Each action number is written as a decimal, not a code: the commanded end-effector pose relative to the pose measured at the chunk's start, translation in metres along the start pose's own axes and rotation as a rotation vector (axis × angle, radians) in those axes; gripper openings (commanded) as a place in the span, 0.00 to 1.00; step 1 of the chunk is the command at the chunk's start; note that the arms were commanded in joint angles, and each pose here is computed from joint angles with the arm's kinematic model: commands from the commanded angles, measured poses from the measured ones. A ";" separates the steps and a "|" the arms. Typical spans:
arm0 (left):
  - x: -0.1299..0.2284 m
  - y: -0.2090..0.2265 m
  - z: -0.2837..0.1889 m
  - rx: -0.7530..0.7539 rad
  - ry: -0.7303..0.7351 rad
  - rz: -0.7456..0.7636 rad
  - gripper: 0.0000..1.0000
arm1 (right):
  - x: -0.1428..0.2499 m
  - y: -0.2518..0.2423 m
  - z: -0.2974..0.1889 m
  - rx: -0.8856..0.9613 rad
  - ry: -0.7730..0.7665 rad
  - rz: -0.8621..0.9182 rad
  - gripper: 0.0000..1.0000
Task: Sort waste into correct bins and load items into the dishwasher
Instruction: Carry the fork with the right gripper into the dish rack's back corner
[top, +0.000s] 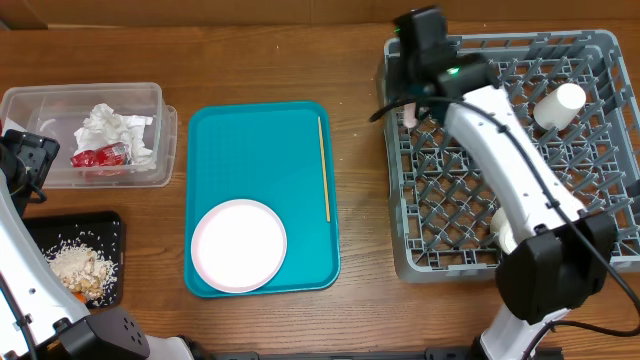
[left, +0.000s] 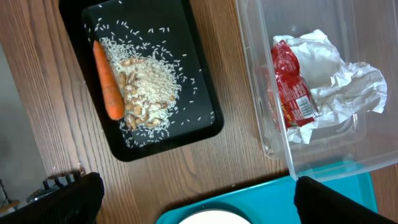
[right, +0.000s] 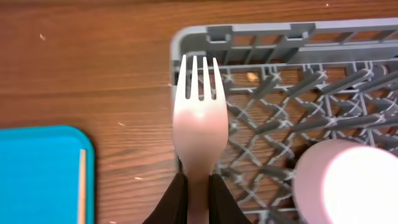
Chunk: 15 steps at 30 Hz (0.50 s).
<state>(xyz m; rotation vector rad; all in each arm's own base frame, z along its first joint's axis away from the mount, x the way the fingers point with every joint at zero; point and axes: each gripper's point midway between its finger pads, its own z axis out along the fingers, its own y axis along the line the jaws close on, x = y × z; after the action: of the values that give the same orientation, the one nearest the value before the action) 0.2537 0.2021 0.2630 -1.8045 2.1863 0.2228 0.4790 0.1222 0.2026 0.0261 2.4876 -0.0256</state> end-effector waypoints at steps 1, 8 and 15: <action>-0.001 0.000 0.001 -0.002 -0.003 -0.004 1.00 | -0.008 -0.011 -0.005 -0.058 -0.007 -0.060 0.04; -0.001 0.000 0.001 -0.002 -0.003 -0.004 1.00 | 0.004 -0.025 0.025 -0.103 0.068 -0.033 0.18; -0.001 0.000 0.001 -0.002 -0.003 -0.004 1.00 | 0.019 -0.018 0.045 -0.128 0.127 -0.035 0.19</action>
<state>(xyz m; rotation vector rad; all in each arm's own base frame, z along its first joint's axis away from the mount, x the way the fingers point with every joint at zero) 0.2538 0.2021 0.2630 -1.8043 2.1860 0.2227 0.4916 0.0955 0.1600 -0.0445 2.6025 0.0833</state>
